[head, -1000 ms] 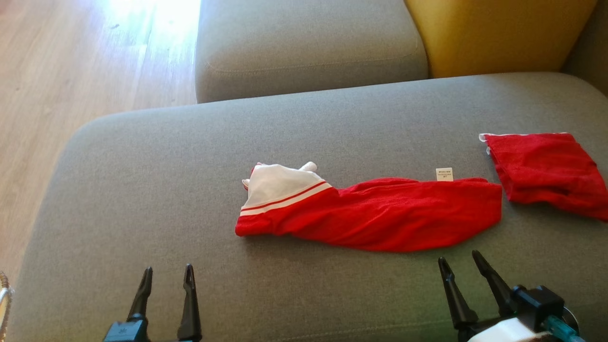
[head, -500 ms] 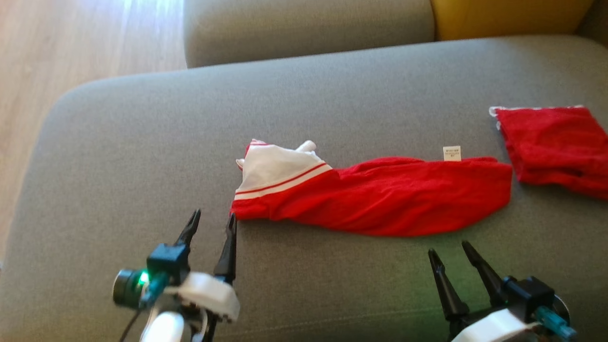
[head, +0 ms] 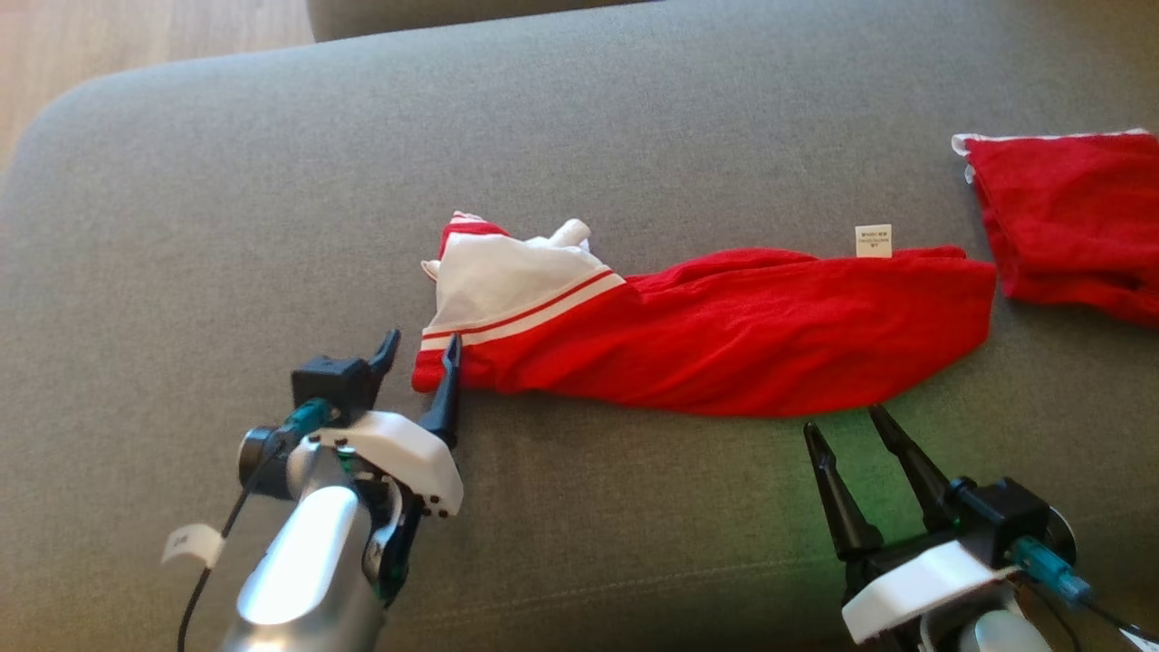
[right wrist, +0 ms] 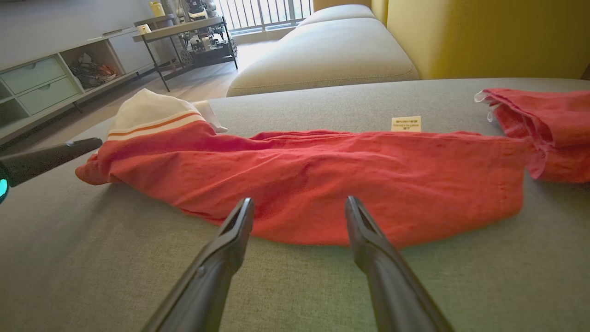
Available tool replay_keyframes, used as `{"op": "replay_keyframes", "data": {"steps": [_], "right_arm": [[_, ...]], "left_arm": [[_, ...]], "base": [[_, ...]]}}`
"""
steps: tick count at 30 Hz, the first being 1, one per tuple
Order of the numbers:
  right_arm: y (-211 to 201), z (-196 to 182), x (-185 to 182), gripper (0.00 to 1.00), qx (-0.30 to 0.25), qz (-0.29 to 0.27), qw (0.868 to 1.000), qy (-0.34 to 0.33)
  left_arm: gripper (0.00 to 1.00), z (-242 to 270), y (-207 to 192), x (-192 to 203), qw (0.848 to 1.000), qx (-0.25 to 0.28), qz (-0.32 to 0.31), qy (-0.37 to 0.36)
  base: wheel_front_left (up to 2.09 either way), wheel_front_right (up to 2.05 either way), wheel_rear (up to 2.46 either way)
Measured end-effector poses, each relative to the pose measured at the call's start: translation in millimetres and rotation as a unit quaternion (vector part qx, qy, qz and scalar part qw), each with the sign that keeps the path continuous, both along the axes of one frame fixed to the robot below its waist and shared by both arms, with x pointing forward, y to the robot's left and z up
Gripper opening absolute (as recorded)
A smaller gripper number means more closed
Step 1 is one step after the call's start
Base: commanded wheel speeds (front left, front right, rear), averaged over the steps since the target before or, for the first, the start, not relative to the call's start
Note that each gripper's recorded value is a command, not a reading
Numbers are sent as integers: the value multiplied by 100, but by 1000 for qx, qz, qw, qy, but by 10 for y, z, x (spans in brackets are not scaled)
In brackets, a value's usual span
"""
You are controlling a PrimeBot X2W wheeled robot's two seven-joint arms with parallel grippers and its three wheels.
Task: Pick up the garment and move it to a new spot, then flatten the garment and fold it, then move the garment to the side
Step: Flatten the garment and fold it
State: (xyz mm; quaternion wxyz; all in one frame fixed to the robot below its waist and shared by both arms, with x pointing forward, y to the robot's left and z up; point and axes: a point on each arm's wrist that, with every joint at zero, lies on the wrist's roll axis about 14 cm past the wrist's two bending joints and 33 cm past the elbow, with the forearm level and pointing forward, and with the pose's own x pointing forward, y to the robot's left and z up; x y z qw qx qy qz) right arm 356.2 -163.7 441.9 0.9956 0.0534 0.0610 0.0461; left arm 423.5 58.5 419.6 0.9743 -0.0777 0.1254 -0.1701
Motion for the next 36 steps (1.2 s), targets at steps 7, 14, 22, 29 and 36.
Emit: {"op": "replay_keyframes", "data": {"steps": [7,14,22,29,36], "right_arm": [[-39,-36,36,100,-1,-6,1000,5],[-61,3,66,100,1,-10,1000,-1],[-86,92,25,100,10,-17,1000,-14],[-132,175,-22,100,10,-24,999,-26],[-195,277,-121,100,17,-37,998,-42]], "left_arm": [[100,-387,-117,-92,997,29,-38,61],[2,-352,-202,-14,996,34,-56,57],[0,-466,-225,-115,992,45,-74,87],[0,-65,-311,85,996,47,-68,16],[0,920,-479,291,987,19,-75,-144]], "base": [[0,0,0],[0,0,0],[0,0,0],[0,0,0],[0,0,0]]}}
